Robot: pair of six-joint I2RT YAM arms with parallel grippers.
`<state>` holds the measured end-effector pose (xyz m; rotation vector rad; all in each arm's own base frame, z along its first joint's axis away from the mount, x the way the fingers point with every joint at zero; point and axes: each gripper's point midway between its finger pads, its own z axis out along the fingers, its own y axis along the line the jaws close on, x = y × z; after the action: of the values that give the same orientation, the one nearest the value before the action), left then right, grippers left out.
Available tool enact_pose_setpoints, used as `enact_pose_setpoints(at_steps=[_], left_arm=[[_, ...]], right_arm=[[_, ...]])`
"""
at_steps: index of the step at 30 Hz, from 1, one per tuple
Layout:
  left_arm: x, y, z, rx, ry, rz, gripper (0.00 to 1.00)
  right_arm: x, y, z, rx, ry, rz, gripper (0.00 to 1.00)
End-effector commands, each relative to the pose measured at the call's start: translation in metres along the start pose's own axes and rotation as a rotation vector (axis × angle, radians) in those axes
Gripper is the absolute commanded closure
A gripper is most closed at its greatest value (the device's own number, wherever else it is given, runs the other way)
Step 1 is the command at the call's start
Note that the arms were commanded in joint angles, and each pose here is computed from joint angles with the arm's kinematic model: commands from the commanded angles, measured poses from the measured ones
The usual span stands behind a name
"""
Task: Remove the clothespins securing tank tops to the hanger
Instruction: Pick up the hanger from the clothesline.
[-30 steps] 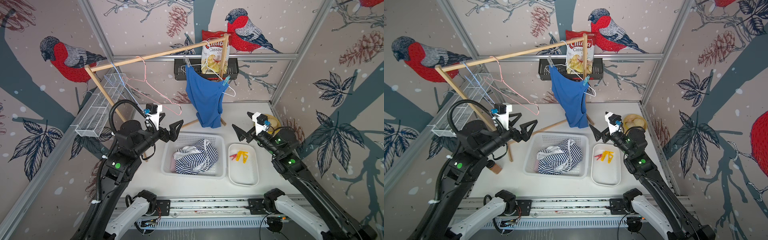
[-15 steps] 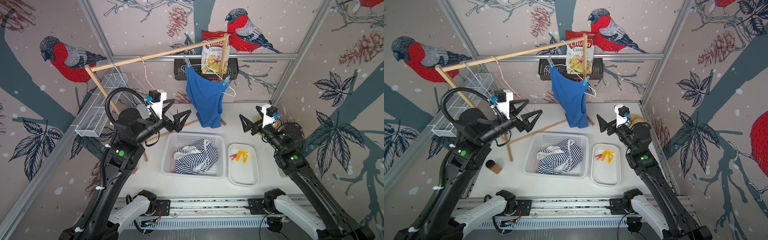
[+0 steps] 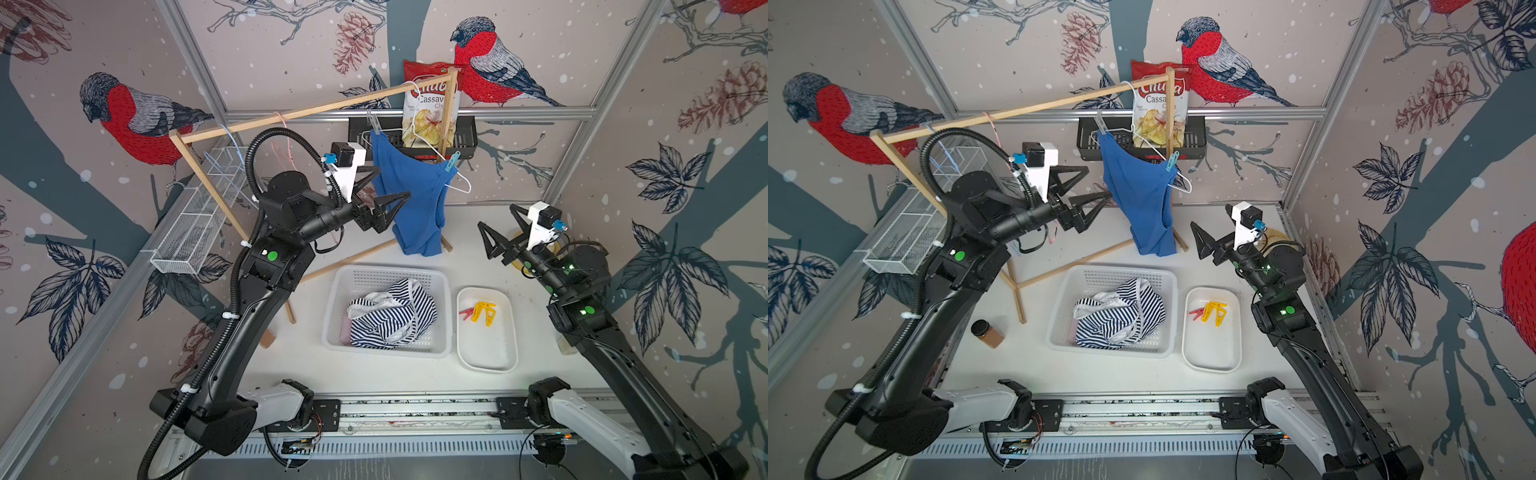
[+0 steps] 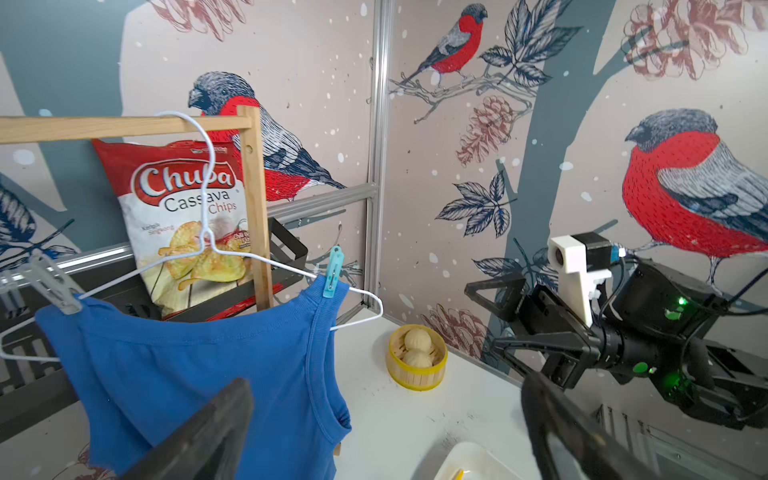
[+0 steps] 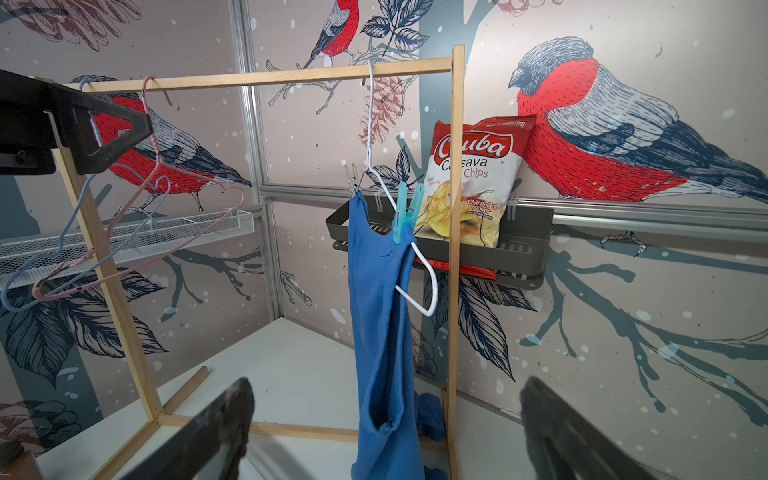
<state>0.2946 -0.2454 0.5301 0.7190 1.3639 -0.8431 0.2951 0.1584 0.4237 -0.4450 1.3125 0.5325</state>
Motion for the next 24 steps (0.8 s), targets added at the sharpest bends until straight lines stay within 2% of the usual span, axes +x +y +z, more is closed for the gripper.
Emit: enact_pose_setpoints(at_steps=[1,6,11,18,24], left_arm=[[-0.009,0.0,0.011,0.015,-0.045,0.05,0.01],[0.01,0.0,0.035,0.012,-0.022,-0.018,0.01],[0.039,0.008,0.048,-0.105,0.038,-0.042,0.01],[0.062,0.015,0.043,-0.168,0.03,-0.115,0.01],[0.097,0.008,0.041,-0.125,0.069,-0.148,0.01]], right_arm=[[-0.024,-0.008,0.002,0.041,-0.078,0.049,0.0],[-0.038,-0.013,0.014,0.049,-0.075,0.109,0.0],[-0.045,-0.015,0.022,0.052,-0.038,0.16,0.0],[-0.044,-0.028,0.045,0.093,0.024,0.162,0.0],[-0.024,-0.031,0.084,0.036,0.071,0.125,0.01]])
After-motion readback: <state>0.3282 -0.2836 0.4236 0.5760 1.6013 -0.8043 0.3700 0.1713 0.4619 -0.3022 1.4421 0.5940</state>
